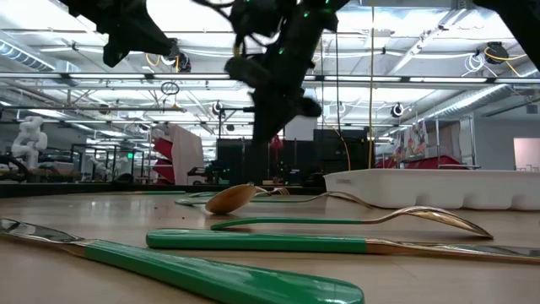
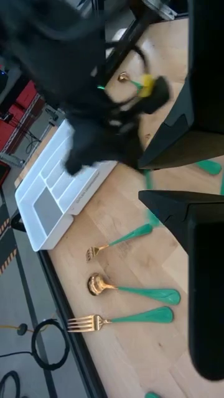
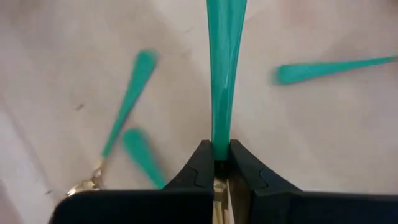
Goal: Sort silverware
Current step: Put the middle green table knife into the white cutlery tray
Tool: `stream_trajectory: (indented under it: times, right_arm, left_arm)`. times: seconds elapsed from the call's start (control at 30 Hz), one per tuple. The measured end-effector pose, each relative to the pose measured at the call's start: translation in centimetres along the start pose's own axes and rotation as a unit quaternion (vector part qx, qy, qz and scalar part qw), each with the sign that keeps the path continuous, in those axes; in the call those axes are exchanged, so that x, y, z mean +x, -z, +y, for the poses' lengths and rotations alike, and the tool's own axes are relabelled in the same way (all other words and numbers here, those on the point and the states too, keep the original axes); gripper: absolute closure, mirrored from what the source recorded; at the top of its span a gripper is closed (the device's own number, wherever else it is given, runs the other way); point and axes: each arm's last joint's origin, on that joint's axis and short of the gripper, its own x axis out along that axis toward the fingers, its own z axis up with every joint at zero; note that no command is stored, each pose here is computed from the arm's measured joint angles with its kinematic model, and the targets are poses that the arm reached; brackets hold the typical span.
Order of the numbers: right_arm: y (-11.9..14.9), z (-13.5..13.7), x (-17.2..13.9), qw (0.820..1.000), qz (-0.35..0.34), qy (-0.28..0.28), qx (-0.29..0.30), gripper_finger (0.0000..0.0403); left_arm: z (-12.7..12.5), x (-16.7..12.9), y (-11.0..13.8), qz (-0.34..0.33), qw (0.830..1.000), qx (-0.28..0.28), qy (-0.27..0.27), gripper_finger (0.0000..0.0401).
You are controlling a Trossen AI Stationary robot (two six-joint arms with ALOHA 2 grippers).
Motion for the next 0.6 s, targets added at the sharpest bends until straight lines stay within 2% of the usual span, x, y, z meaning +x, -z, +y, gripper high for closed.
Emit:
stream_trajectory:
  times: [0.17,0.27,0.37,0.47,0.6]
  right_arm:
    - [-1.1,-3.0,-3.2,0.998,-0.024,0.062,0.007,0.0402]
    - [-1.1,-4.5,-5.4,0.991,-0.016,0.106,-0.083,0.0402]
    - [-0.6,-6.0,-7.3,0.973,0.023,0.134,-0.186,0.0403]
    - [0.1,-7.1,-8.7,0.933,0.081,0.15,-0.317,0.0403]
    - [0.9,-8.0,-9.3,0.86,0.155,0.148,-0.464,0.0403]
  left_arm:
    - [0.0,0.0,0.0,0.0,1.0,0.0,0.0,0.0328]
    - [0.0,0.0,0.0,0.001,1.0,0.001,0.0,0.0328]
    - [0.0,0.0,0.0,0.002,1.0,0.01,-0.001,0.0328]
    - [0.0,0.0,0.0,0.002,1.0,0.013,-0.001,0.0328]
    - [0.0,0.0,0.0,0.002,1.0,0.013,-0.001,0.0328]
